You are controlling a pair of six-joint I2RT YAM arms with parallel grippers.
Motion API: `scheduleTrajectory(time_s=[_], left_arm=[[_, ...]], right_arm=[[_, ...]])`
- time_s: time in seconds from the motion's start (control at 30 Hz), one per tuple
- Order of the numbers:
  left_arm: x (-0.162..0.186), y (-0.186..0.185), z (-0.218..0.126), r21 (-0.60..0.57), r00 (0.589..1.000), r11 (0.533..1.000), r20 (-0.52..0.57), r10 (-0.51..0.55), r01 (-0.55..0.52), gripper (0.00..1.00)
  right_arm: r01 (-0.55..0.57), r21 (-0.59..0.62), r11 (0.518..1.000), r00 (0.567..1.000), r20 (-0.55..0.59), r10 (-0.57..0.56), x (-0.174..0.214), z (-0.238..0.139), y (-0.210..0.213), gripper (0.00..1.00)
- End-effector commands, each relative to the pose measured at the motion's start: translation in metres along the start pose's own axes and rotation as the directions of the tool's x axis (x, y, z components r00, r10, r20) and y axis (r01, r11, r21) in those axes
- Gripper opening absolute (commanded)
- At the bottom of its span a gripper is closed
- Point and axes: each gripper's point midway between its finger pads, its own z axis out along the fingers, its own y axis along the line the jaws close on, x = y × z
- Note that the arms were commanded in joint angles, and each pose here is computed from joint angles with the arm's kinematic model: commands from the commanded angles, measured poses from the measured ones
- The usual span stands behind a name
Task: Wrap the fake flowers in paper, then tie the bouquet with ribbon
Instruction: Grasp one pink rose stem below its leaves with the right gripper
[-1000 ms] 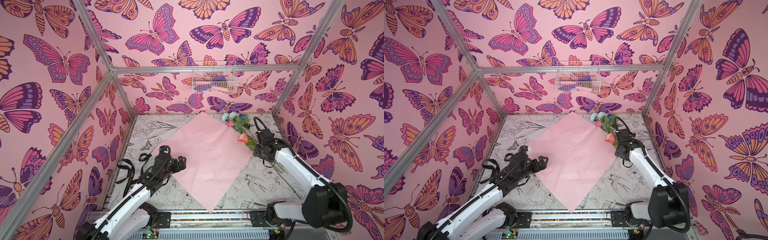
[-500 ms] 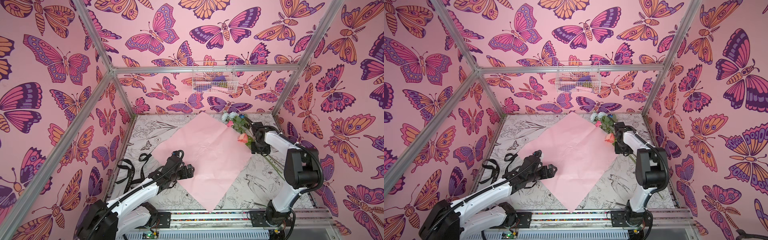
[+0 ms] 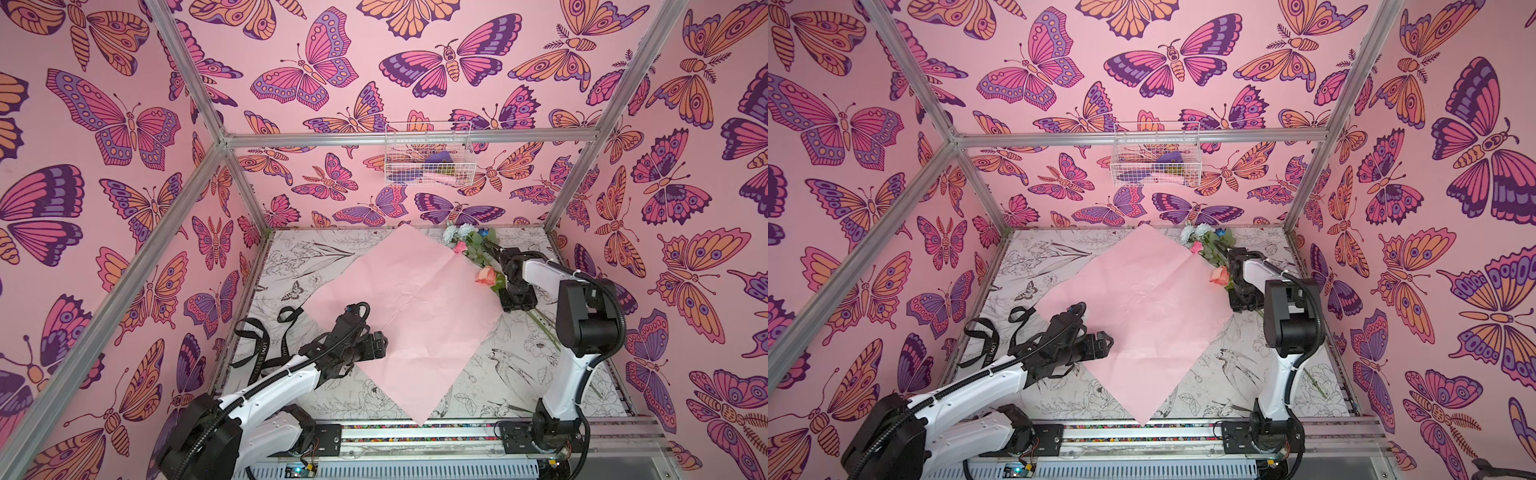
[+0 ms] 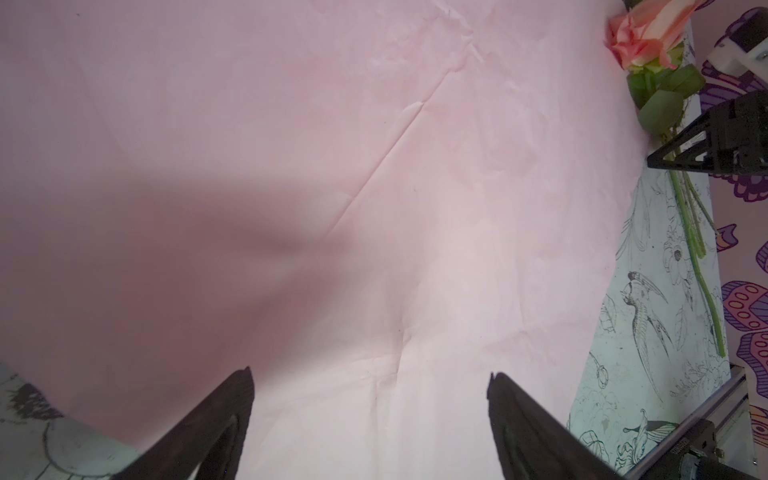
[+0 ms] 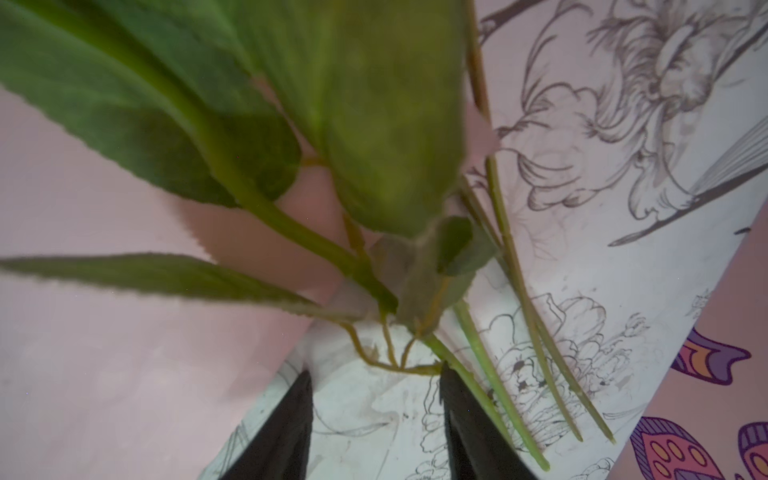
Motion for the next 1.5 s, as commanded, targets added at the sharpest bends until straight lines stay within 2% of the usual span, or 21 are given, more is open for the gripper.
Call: scheduleTrajectory(time_s=[0.0,0.2,0.47,0.63,0.8,1.13,1.27,1.33,1.4,1.47], left_arm=[[0.006,0.005,0.003,-0.012,1.000,1.000,-0.009,-0.009,0.008,0.90],[0.011,0.005,0.002,0.001,1.000,1.000,-0.020,-0.019,0.019,0.88],[0.014,0.005,0.000,0.013,0.999,0.999,-0.023,-0.034,0.034,0.87],[0.017,0.007,0.002,0.005,0.998,0.999,-0.036,-0.042,0.043,0.87],[0.020,0.010,0.004,-0.002,0.998,0.999,-0.044,-0.050,0.050,0.87],[0.020,0.011,0.004,-0.006,0.998,0.999,-0.044,-0.039,0.039,0.87],[0.016,0.009,0.001,-0.002,0.999,0.999,-0.027,-0.036,0.036,0.87],[0.014,0.012,-0.001,-0.015,0.999,0.999,-0.012,-0.036,0.036,0.87],[0.011,0.015,-0.004,-0.032,0.999,0.999,0.008,-0.034,0.034,0.87],[0.007,0.019,-0.008,-0.053,0.999,0.998,0.031,-0.032,0.034,0.87]], right_arm=[[0.043,0.003,0.999,0.999,0.004,-0.043,-0.010,0.003,-0.001,0.44],[0.057,0.016,0.998,0.998,0.003,-0.057,-0.020,0.007,-0.001,0.34],[0.071,-0.031,0.997,0.997,0.014,-0.070,-0.031,0.009,0.009,0.19],[0.091,-0.068,0.994,0.996,0.030,-0.089,-0.037,-0.001,0.015,0.09],[0.109,-0.038,0.993,0.993,0.045,-0.108,-0.034,-0.017,0.011,0.00],[0.084,-0.031,0.996,0.984,0.159,-0.078,-0.020,-0.083,0.011,0.00],[0.062,-0.119,0.991,0.976,0.216,-0.035,-0.010,-0.111,0.030,0.00],[0.061,-0.218,0.974,0.970,0.245,-0.006,-0.004,-0.127,0.050,0.00],[0.054,-0.337,0.940,0.963,0.267,0.040,-0.001,-0.143,0.073,0.00],[0.034,-0.480,0.877,0.956,0.270,0.111,0.000,-0.160,0.099,0.00]])
